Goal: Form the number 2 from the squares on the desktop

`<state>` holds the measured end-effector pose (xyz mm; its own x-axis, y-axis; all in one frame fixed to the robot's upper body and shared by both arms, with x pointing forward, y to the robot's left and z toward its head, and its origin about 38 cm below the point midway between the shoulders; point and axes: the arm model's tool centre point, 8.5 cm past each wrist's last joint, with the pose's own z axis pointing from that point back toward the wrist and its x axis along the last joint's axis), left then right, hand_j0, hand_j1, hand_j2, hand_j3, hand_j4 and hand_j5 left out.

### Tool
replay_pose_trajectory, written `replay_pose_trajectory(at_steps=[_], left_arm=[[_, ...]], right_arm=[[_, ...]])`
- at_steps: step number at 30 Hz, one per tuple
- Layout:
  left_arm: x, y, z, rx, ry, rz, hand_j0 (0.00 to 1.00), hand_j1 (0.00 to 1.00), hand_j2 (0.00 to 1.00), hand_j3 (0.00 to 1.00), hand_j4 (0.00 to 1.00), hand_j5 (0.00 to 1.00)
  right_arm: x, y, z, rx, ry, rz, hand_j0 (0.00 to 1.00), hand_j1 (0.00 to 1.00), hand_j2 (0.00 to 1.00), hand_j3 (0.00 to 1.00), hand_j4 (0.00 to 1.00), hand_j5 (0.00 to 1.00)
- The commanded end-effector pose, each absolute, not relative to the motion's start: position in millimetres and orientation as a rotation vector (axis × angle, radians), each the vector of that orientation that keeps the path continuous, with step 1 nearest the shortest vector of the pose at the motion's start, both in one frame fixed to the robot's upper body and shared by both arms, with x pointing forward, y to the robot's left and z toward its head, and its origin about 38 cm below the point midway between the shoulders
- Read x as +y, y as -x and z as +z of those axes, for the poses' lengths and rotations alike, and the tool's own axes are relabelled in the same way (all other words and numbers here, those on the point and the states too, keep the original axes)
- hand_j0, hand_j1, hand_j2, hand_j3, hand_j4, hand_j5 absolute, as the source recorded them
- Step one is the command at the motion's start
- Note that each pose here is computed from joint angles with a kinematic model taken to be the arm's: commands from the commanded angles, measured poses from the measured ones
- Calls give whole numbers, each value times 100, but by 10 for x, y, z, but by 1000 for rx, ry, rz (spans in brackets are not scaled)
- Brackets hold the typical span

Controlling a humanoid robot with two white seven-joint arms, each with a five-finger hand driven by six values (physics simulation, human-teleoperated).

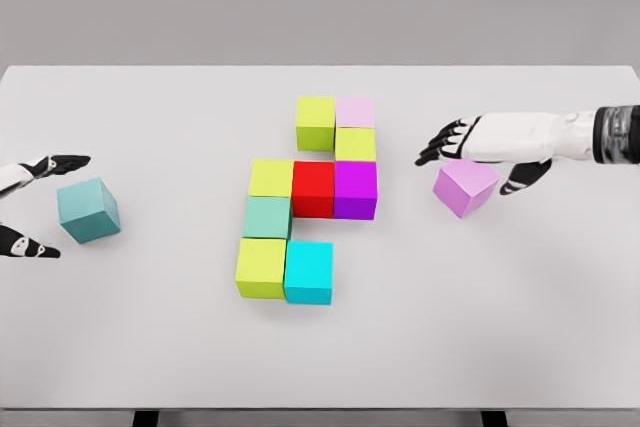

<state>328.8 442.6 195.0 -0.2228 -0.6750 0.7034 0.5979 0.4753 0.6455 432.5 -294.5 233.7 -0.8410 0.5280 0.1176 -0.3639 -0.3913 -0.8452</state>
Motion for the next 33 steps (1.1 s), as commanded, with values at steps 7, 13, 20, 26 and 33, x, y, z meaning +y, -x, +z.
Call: replay_pose_trajectory(at_steps=[7, 13, 20, 26, 33], left_arm=[[4556, -3313, 1770, -1375, -51, -1037, 100, 100, 100, 100, 100, 100], [4626, -3353, 1659, -1381, -63, -979, 100, 100, 100, 100, 100, 100], [4669, -3419, 1607, -1379, -73, -945, 100, 100, 100, 100, 100, 100], [4607, -3425, 1447, -1363, -45, -930, 100, 100, 100, 100, 100, 100], [4588, -3419, 1424, -1362, -39, -934, 100, 100, 100, 100, 100, 100]], right_arm=[[-3018, -4457, 2139, -1258, 209, 2176, 100, 100, 100, 100, 100, 100], [-3032, -4524, 2038, -1239, 199, 2151, 100, 100, 100, 100, 100, 100], [-2976, -4540, 1944, -1218, 173, 2161, 100, 100, 100, 100, 100, 100], [-3005, -4572, 1875, -1198, 167, 2145, 100, 100, 100, 100, 100, 100], [-3042, -4641, 1843, -1185, 175, 2121, 100, 100, 100, 100, 100, 100]])
